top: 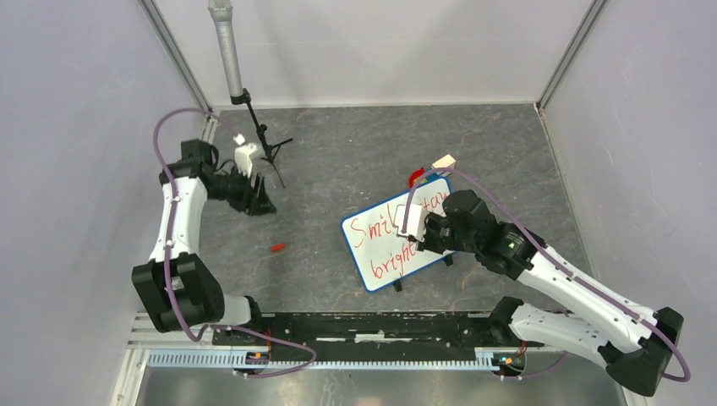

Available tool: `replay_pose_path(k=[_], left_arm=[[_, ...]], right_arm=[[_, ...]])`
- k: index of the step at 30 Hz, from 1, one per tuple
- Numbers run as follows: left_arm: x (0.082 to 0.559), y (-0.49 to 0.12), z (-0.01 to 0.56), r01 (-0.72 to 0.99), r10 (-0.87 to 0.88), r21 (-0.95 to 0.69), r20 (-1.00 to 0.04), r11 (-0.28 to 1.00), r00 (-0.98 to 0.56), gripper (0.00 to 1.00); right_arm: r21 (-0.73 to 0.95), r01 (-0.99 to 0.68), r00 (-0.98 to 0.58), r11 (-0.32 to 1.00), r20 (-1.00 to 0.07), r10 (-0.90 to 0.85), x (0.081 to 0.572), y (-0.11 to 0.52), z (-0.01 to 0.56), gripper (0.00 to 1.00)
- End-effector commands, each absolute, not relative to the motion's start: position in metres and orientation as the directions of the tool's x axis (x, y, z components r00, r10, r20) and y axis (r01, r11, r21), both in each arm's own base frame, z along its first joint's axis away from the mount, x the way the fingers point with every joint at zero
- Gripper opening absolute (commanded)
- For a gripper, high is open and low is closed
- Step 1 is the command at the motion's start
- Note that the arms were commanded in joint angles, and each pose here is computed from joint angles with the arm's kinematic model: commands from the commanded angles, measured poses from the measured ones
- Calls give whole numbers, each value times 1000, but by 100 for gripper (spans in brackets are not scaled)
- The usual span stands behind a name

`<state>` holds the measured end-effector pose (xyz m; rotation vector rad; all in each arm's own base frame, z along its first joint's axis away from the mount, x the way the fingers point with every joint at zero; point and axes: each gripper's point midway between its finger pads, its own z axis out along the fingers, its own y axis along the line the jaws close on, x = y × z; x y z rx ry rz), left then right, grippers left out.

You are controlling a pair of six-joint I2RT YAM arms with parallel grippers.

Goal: Write a sentence on the whiteboard
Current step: Pick up the pen cap from the center of the board.

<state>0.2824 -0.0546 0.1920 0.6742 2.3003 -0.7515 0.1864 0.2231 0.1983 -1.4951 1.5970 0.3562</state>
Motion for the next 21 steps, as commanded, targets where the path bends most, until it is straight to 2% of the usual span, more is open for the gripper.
replay_pose_path(k=[1,7,17,21], left_arm=[[244,-20,126,716,501,-208,-587,666,-636,64],[241,-17,82,832,628,-86,-615,548,-477,63],[235,-14,37,913,739,-23,-579,408,-345,66],[233,-14,24,925,765,-6,-560,379,-317,64]], right_arm=[[-311,-922,133,232,-815,-564,188,245,225,0],[-241,-946,97,215,-847,-522,190,262,238,0],[-213,-957,85,199,-856,-510,194,275,244,0],[-205,-957,75,205,-859,-507,197,278,246,0]])
